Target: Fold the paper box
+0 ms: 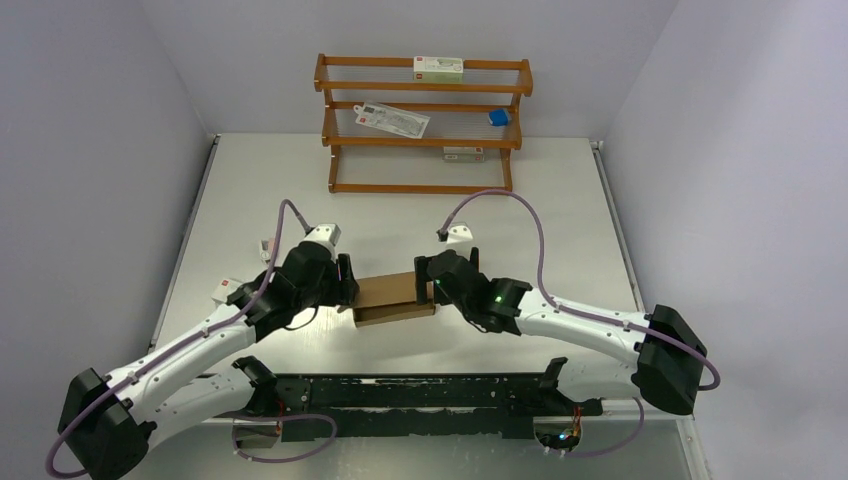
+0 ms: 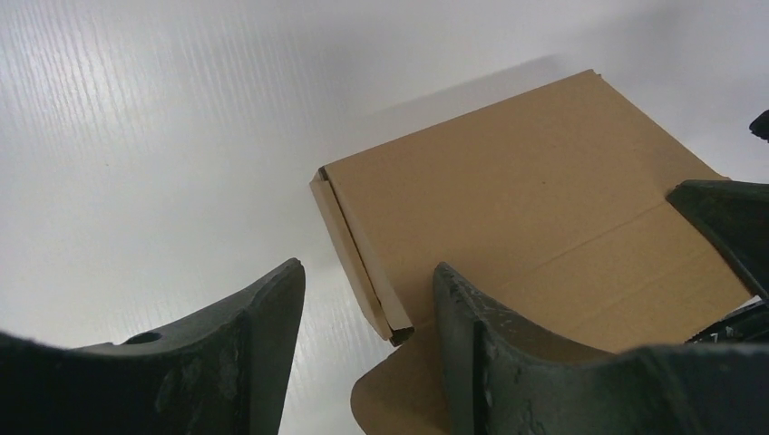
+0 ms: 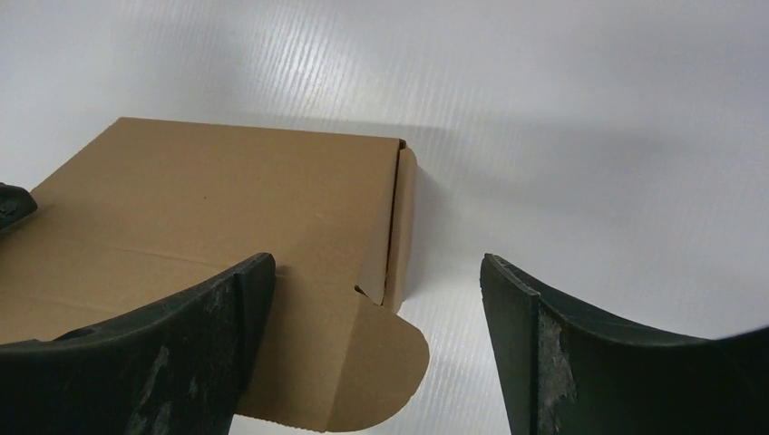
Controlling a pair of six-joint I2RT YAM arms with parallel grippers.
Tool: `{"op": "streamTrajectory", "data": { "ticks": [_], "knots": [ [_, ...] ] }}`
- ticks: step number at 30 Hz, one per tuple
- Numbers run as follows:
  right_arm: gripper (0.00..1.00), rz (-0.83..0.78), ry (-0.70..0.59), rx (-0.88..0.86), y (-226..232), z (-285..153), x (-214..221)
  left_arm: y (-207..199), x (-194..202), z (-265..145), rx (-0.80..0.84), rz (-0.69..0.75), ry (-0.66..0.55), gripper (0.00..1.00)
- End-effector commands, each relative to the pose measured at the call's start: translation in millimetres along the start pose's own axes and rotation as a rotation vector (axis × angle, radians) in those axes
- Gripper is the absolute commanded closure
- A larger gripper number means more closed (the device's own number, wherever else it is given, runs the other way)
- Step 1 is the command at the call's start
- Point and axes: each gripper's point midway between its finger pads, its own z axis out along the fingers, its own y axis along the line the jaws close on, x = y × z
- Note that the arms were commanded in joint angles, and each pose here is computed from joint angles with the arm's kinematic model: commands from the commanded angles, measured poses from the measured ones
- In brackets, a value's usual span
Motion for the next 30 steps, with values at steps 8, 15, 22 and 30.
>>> {"op": "streamTrajectory", "data": {
  "ticks": [8,15,22,30],
  "knots": [
    [0.14,0.062,-0.001,-0.048,4.3,6.4,14.5,-7.5,15.9,7.3,0.064,-0.054,0.011,0.41],
    [0.16,0.065,0.016,-0.062,3.5,11.7,28.7,-6.0,34.1,14.3,0.083,-0.091,0.042,0.42],
    [0.20,0.056,0.021,-0.066,0.6,20.1,42.7,-3.1,46.8,20.8,0.080,-0.080,0.079,0.43],
    [0.28,0.044,0.033,-0.079,-2.7,27.0,59.4,3.1,59.9,29.0,0.078,-0.088,0.082,0.49]
  ]
}}
